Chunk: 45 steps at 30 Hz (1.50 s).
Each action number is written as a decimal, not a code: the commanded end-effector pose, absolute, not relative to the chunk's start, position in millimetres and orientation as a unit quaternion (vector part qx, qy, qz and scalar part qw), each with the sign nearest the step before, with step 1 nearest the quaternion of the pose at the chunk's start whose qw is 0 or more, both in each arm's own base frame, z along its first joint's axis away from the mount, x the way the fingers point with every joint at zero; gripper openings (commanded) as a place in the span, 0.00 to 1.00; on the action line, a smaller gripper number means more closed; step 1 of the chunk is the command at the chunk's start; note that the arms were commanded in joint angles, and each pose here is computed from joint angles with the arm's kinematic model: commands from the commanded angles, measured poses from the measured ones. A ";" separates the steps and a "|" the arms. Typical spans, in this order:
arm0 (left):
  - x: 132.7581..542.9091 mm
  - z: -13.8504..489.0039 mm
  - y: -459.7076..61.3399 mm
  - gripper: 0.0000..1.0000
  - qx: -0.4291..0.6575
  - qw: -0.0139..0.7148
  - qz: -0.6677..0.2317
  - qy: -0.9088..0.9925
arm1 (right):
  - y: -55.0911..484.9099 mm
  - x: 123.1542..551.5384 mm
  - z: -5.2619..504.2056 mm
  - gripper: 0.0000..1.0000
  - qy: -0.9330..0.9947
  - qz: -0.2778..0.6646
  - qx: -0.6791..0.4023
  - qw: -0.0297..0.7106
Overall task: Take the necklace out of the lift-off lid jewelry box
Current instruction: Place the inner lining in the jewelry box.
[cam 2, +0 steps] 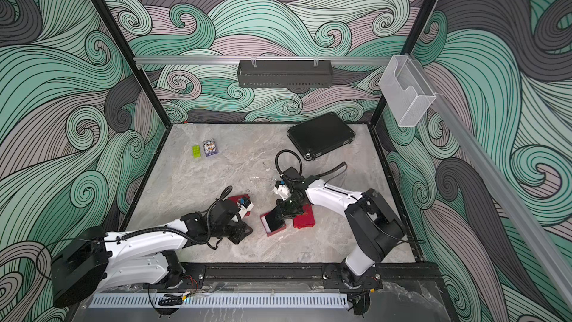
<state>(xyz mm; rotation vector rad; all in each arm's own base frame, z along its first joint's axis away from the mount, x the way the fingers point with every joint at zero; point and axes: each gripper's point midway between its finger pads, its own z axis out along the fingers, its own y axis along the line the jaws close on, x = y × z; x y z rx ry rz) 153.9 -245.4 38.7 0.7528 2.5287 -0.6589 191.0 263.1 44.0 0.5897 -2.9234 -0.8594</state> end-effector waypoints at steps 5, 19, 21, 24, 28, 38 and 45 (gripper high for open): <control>172.3 48.6 -268.3 0.20 0.258 0.251 -0.236 0.902 | 263.0 190.1 21.9 0.00 -0.955 -0.218 0.200 0.011; 182.4 46.2 -270.0 0.17 0.248 0.266 -0.219 0.905 | 265.1 184.1 17.4 0.19 -0.961 -0.157 0.227 -0.001; 183.2 48.3 -266.6 0.17 0.243 0.271 -0.216 0.906 | 260.0 186.5 26.0 0.28 -0.962 -0.131 0.239 -0.016; 183.7 50.0 -262.4 0.17 0.243 0.276 -0.208 0.906 | 254.3 190.5 37.5 0.35 -0.962 -0.105 0.248 -0.032; 184.4 52.0 -257.1 0.17 0.241 0.280 -0.199 0.908 | 250.0 192.8 48.8 0.41 -0.962 -0.088 0.255 -0.044; 186.0 62.1 -243.4 0.17 0.235 0.299 -0.181 0.907 | 244.2 198.6 76.1 0.43 -0.959 -0.071 0.262 -0.081; 186.4 72.5 -236.6 0.17 0.230 0.312 -0.178 0.905 | 259.3 191.8 73.3 0.21 -0.953 -0.114 0.270 -0.073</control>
